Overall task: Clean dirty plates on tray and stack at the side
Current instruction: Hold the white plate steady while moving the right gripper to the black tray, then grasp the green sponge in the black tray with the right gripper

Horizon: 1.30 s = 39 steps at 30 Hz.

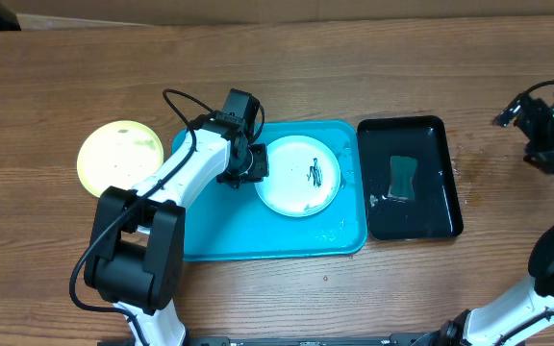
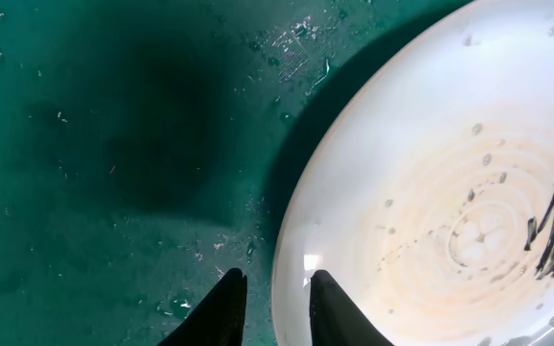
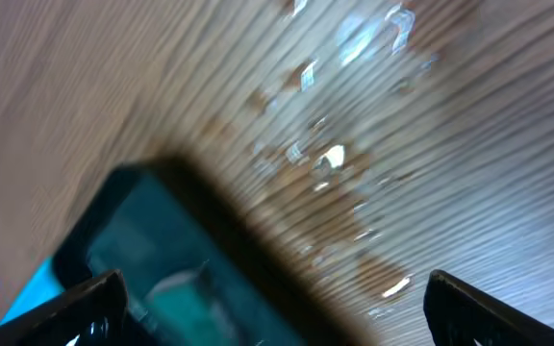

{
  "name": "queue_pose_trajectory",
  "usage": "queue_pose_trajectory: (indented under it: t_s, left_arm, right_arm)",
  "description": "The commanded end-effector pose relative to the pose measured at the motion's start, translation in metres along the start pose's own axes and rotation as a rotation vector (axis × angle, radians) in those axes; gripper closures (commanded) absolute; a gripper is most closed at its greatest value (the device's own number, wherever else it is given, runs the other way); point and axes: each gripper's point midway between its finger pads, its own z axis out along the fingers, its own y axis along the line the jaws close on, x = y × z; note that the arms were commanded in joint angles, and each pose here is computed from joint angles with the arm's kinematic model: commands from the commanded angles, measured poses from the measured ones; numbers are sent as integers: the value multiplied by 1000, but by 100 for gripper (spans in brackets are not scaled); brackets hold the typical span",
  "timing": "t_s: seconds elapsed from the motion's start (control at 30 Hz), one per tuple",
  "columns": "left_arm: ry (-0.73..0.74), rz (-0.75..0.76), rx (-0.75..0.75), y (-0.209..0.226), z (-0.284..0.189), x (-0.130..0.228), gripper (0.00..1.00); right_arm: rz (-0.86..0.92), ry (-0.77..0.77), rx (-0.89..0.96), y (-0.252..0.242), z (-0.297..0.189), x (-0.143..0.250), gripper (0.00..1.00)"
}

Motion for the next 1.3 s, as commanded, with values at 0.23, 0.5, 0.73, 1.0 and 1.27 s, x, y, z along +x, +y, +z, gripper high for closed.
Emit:
queue_pose_trajectory:
  t_s: [0.23, 0.5, 0.73, 1.0, 1.27]
  left_arm:
    - [-13, 21, 3, 0, 7, 0, 79]
    - [-13, 21, 3, 1, 9, 1, 81]
    - [-13, 21, 3, 1, 9, 1, 82]
    - [-12, 22, 7, 0, 9, 1, 82]
    - [-13, 22, 7, 0, 9, 1, 82]
  right_arm:
    - [-210, 152, -14, 53, 9, 57, 12]
    - [-449, 199, 186, 83, 29, 109, 13]
    - [-568, 227, 303, 86, 52, 145, 22]
    - [-609, 163, 351, 68, 99, 152, 37]
    - [-617, 101, 332, 66, 117, 145, 42]
